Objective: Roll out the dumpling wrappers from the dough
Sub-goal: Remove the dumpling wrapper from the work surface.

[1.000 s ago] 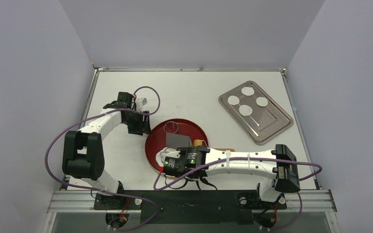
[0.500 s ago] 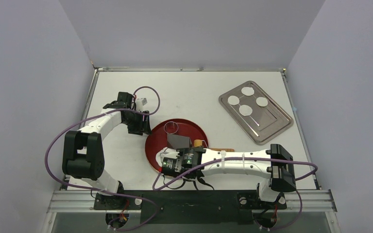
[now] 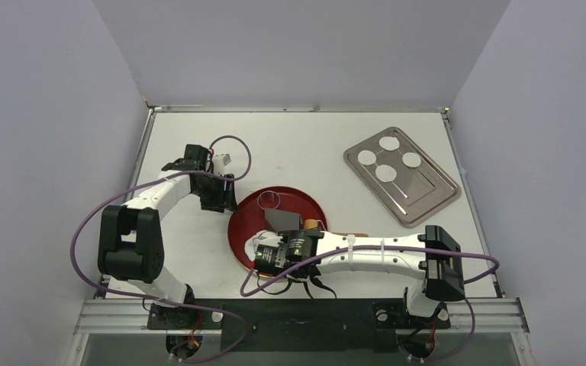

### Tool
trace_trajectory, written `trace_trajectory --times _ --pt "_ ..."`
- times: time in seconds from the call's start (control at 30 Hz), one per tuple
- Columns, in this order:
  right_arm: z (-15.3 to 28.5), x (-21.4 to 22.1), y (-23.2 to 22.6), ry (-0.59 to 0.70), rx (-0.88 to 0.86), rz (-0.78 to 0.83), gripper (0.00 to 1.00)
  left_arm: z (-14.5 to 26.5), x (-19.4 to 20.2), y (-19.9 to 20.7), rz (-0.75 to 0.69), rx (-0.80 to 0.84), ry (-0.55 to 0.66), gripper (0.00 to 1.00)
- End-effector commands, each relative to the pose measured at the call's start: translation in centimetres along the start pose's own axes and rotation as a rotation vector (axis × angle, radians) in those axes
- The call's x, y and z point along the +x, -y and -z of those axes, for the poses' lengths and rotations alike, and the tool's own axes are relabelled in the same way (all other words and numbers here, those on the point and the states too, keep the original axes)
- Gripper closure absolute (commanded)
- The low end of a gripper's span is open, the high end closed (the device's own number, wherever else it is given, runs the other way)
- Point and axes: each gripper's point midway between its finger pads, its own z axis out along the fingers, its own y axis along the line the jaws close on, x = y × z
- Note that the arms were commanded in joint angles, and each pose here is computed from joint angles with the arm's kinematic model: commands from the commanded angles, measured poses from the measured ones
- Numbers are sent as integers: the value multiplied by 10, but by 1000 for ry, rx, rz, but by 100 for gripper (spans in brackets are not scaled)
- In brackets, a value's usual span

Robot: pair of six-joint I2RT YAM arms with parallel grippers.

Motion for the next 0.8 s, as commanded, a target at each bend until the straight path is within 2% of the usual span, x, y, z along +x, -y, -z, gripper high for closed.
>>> trace_trajectory --times 0.0,0.77 --pt "3 6 16 -5 72 -11 100 8 -17 1 -18 -2 57 49" --pt "13 11 23 20 73 -46 100 9 -17 0 -16 -4 57 50"
